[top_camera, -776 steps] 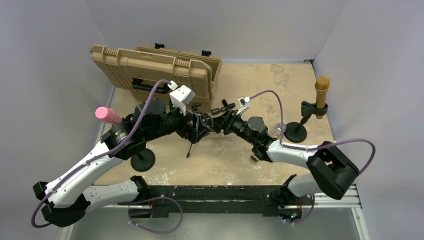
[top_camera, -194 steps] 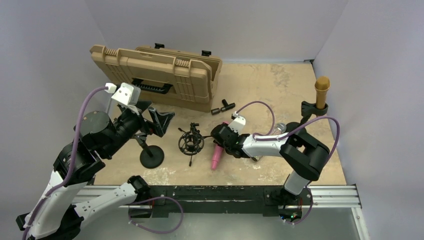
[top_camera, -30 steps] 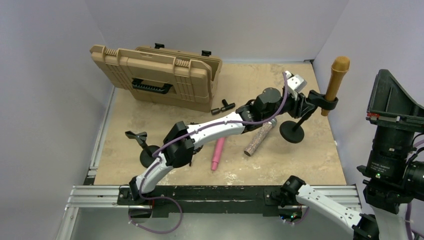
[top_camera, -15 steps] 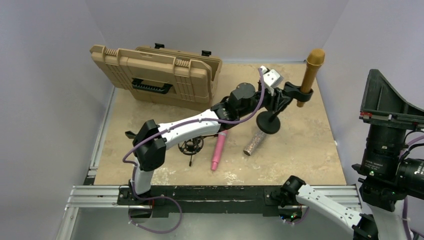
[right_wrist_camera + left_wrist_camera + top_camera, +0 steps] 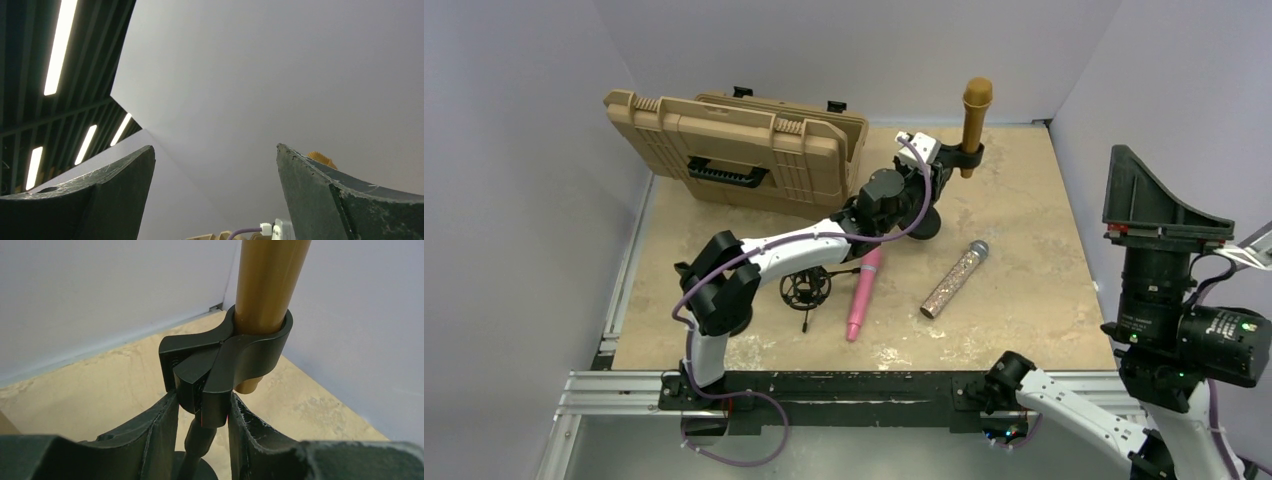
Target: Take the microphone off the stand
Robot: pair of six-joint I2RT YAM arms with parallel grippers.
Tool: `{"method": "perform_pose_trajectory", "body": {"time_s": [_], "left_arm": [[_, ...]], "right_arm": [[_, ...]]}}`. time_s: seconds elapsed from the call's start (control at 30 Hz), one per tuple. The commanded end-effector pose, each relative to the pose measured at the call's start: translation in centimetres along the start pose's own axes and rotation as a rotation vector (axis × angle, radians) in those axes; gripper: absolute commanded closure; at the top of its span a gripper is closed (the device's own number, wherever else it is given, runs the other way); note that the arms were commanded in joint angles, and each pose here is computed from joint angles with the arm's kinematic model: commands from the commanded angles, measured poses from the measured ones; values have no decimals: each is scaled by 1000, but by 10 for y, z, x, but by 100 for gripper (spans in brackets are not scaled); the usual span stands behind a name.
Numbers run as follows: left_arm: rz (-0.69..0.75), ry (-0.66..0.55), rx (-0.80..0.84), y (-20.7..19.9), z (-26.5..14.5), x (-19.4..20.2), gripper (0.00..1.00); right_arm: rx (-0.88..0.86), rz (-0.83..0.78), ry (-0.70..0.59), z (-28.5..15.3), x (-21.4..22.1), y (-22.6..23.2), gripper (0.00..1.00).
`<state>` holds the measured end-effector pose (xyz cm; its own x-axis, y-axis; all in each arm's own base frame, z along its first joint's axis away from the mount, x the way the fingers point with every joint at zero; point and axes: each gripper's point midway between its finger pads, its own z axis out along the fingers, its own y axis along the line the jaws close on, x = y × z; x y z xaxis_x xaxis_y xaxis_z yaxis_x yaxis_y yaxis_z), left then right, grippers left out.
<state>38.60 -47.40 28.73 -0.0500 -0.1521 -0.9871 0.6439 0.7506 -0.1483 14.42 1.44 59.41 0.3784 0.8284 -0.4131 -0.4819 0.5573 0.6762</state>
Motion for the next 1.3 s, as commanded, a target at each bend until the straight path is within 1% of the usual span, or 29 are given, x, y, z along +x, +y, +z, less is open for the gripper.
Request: {"method": "perform_pose_trajectory", "body": {"time_s": [0.0, 0.1, 0.17, 0.27, 0.43, 0.47, 0.5, 0.57, 0.6, 0.7, 0.8, 0.87, 0.9, 0.97, 1.03, 1.13, 1.27], "left_arm": [[-70, -285, -77, 6, -5, -59, 100], [-67, -328, -104, 4, -13, -46, 100], [-73, -324, -121, 3, -17, -33, 100], [-106, -320, -123, 5, -24, -17, 100], [-131, -312, -137, 11, -41, -3, 99], [-135, -306, -143, 13, -45, 0, 94], [-141, -301, -146, 13, -49, 1, 86], [-153, -286, -155, 16, -57, 6, 65], [-162, -277, -160, 16, -62, 9, 57], [-186, -252, -161, 17, -76, 13, 36], [-212, -215, -127, 12, -84, 12, 20], [-232, -193, -87, 5, -90, 4, 15], [-239, -180, -60, 0, -93, 1, 10], [-266, -126, -18, -9, -100, -2, 8], [-285, -85, 45, -20, -108, -11, 8], [-296, 9, 109, -31, -125, -22, 7], [-322, 170, 197, -33, -146, -35, 10]], "right_arm": [[63, -31, 80, 8, 43, -15, 11], [90, -56, 141, 12, 74, -25, 11], [91, -66, 169, 13, 90, -28, 11], [80, -76, 196, 13, 105, -30, 11], [80, -86, 233, 8, 126, -39, 11], [79, -83, 241, 7, 129, -40, 11], [78, -78, 246, 6, 132, -40, 11], [76, -65, 258, 5, 138, -42, 11], [77, -63, 267, 3, 143, -44, 11], [78, -59, 288, -1, 155, -49, 11], [82, -54, 315, -4, 168, -54, 11], [86, -52, 333, -6, 177, -57, 11], [90, -50, 339, -6, 179, -58, 11], [103, -42, 354, -7, 186, -61, 11], [121, -37, 370, -9, 193, -65, 11], [146, -27, 399, -13, 205, -73, 11], [199, -17, 415, -17, 218, -86, 11]]}}
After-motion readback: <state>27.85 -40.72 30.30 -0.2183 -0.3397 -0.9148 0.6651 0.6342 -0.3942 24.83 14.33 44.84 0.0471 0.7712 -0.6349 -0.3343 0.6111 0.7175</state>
